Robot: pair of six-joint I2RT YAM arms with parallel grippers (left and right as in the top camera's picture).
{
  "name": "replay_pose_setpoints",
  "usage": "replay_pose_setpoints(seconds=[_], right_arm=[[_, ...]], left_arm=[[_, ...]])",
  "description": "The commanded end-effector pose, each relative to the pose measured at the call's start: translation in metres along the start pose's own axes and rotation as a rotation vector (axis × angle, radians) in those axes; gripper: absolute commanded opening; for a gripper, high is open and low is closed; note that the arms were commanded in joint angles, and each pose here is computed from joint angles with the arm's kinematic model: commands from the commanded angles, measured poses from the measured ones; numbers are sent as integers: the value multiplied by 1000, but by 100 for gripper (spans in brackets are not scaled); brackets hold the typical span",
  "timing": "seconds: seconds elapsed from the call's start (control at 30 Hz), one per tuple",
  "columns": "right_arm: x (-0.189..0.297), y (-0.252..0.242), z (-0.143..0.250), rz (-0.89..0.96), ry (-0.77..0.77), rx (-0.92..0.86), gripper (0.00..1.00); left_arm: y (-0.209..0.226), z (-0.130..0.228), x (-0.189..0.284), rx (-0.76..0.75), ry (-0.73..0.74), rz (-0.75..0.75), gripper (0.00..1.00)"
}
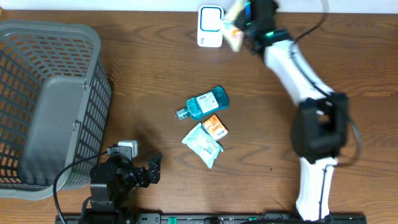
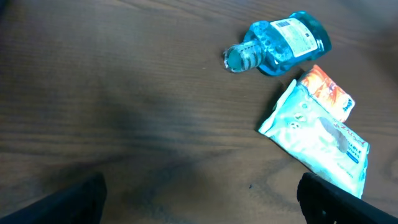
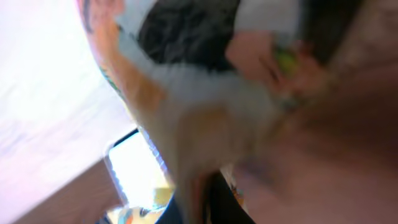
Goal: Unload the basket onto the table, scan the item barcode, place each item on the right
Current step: 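Move the yellow bag to the right edge and release it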
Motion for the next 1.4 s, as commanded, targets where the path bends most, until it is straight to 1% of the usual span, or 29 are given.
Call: replay_pose_setpoints(seconds=[0.0, 0.1, 0.13, 0.2, 0.33, 0.5, 0.63, 0.67, 0.7, 0.8, 0.83, 0.93, 0.97, 1.0, 1.03, 1.17, 1.23, 1.37], right_arm=[[62, -28, -75, 221, -197, 85, 1], [77, -86, -98, 456, -130, 64, 1], [81, -125, -111, 580, -83, 28, 1], [84, -168, -126, 693, -62, -25, 1], [93, -245, -151, 859, -88, -117, 1], [104, -330, -166, 972, -85, -159, 1], [119, -378, -171, 1003, -83, -238, 1], [123, -385, -173, 981, -73, -266, 7], [127, -389, -176, 946, -61, -285, 16], [135, -386, -188, 822, -31, -280, 49], [139, -381, -192, 772, -26, -272, 56], [152, -356, -203, 645, -21, -263, 72], [158, -343, -206, 589, -22, -258, 79], [162, -331, -207, 534, -20, -254, 84], [168, -315, -208, 458, -13, -251, 86], [191, -255, -200, 257, 17, -254, 87], [199, -230, -192, 218, 28, -244, 88], [205, -166, -156, 139, 130, -153, 88]], left_arm=[[2, 5, -2, 13, 20, -9, 98], [2, 5, -2, 13, 20, -9, 98], [2, 5, -2, 14, 20, -9, 98], [2, 5, -2, 13, 20, -9, 98], [2, 5, -2, 13, 20, -9, 98], [2, 5, -2, 13, 20, -9, 98], [2, 5, -2, 13, 20, -9, 98], [2, 5, -2, 13, 20, -9, 98], [2, 5, -2, 13, 20, -9, 98], [2, 5, -2, 13, 20, -9, 98], [2, 5, -2, 13, 20, -9, 98], [2, 5, -2, 13, 20, -9, 98], [2, 5, -2, 14, 20, -10, 98], [2, 5, -2, 13, 20, -9, 98], [2, 5, -2, 14, 20, -9, 98], [2, 5, -2, 13, 20, -9, 98], [2, 5, -2, 13, 20, -9, 98], [2, 5, -2, 13, 20, -9, 98]])
Point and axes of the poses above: each gripper's point midway between its finger pads, its own x axis back along the fingers, its own y axis along the line the jaws close on, z = x × y, the point moved 10 cm from there along x, back along the fingers, and after that the axes turned 6 degrees about -x, right-handed, at the moved point
